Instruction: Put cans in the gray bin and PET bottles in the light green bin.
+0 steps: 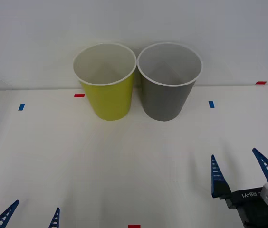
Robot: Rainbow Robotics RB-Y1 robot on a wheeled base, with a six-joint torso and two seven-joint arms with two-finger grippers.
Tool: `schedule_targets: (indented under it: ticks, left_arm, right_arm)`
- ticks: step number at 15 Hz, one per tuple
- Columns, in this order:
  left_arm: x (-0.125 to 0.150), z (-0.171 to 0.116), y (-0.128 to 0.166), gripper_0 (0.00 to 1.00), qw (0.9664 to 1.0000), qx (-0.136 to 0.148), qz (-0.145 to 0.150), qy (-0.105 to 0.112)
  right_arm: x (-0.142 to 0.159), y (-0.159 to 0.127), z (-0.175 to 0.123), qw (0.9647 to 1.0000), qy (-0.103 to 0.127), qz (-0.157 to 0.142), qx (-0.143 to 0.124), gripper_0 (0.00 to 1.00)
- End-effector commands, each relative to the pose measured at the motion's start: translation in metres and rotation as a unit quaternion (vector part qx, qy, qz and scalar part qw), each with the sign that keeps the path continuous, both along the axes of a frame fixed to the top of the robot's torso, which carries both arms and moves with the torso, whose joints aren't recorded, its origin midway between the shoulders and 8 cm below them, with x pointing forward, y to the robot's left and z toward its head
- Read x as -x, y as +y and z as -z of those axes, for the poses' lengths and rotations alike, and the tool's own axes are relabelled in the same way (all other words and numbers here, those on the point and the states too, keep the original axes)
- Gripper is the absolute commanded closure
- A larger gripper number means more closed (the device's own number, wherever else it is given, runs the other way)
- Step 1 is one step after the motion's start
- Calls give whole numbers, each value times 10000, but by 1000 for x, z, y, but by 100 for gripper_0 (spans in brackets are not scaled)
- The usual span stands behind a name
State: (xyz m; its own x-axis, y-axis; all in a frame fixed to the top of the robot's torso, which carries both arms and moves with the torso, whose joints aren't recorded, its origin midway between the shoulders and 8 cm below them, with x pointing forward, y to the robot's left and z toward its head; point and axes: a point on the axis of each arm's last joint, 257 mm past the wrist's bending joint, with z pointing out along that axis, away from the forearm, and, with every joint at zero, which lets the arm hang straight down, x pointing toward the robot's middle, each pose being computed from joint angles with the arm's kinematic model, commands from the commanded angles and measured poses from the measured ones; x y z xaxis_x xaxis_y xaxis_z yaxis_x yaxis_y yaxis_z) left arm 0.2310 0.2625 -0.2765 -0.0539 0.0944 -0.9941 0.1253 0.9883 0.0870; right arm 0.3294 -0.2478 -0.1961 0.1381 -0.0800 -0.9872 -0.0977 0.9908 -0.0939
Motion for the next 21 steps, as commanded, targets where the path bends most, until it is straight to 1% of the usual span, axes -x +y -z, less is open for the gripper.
schedule_targets:
  ticks: [1,5,9,12,14,16,21]
  left_arm:
    - [0,0,0,0,10000,0,0,0]
    - [0,0,0,0,10000,0,0,0]
    - [0,0,0,0,10000,0,0,0]
    - [0,0,0,0,10000,0,0,0]
    - [0,0,0,0,10000,0,0,0]
    - [0,0,0,0,10000,0,0,0]
    - [0,0,0,0,10000,0,0,0]
  right_arm:
    - [13,-4,18,9998,-187,-24,-87,0]
    - [38,-12,25,9997,-186,126,-89,0]
    - [66,-17,30,9995,-132,275,28,0]
    - [77,-21,34,9992,-80,370,90,0]
    - [79,-24,40,9991,-35,420,93,0]
    - [77,-26,45,9990,-140,408,101,0]
    - [80,-29,45,9989,-122,441,94,0]
